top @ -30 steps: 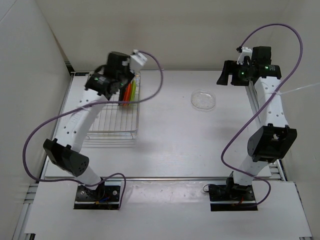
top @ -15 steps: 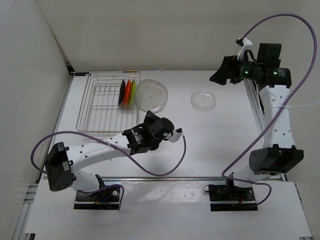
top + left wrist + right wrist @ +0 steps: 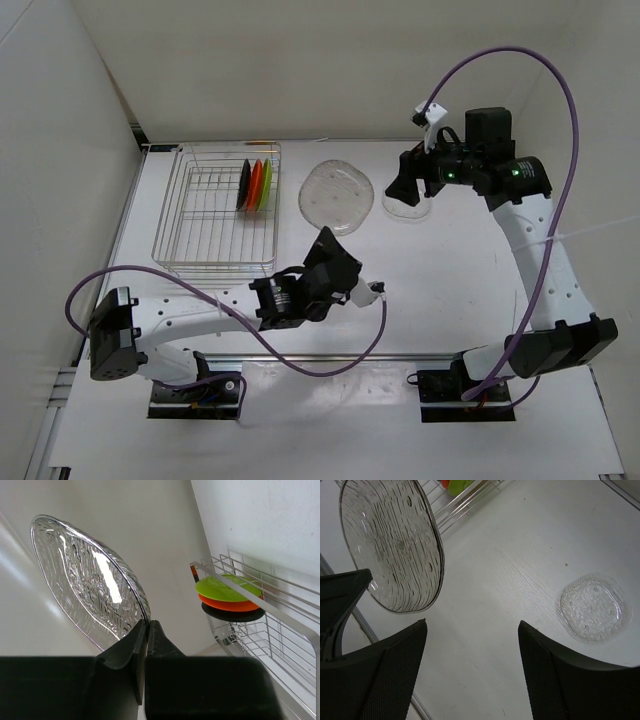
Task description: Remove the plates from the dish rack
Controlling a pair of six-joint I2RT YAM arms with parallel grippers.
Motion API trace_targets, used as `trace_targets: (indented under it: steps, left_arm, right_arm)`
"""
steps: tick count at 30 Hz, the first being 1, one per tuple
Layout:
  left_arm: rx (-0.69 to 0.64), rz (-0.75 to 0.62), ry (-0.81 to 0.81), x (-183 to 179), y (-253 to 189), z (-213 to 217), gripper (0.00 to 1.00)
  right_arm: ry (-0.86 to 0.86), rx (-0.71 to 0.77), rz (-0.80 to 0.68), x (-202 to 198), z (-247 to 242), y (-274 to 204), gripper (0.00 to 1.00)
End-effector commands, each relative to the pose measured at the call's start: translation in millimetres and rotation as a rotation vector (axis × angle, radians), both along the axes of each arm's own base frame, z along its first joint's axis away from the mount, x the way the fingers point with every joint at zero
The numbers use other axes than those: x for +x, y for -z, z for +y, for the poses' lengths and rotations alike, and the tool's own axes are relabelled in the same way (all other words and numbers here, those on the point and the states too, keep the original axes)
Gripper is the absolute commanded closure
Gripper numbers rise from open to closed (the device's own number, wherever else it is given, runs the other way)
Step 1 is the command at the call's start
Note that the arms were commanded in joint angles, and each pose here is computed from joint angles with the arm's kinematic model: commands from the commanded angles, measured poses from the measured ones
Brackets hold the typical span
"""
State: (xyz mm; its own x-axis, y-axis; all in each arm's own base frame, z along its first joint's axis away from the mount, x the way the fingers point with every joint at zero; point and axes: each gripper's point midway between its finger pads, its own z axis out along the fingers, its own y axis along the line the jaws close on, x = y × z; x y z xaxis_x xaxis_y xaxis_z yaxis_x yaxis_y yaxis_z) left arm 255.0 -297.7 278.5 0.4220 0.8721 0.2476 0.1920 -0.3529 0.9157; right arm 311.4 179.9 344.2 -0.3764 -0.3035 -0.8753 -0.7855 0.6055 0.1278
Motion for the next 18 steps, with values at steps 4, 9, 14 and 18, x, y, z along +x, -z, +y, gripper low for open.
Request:
trace_targets:
  steps: [4,9,14,18]
  left_arm:
    - [-0.048,-0.022,0.035,-7,-13,-15,0.89]
    - [-0.054,-0.023,0.044,-9,-13,-21,0.89]
    - [-0.057,-0.023,0.064,-14,-11,-29,0.89]
    - [-0.048,-0.034,0.057,-13,-11,-32,0.89]
  right_arm:
    - [-0.052,-0.039,-0.073,5,14,0,0.23]
    - [-0.083,-0.041,-0.063,3,26,3,0.23]
    - [-0.089,-0.046,-0.027,9,32,14,0.25]
    - [-0.098,-0.050,-0.014,12,37,16,0.35]
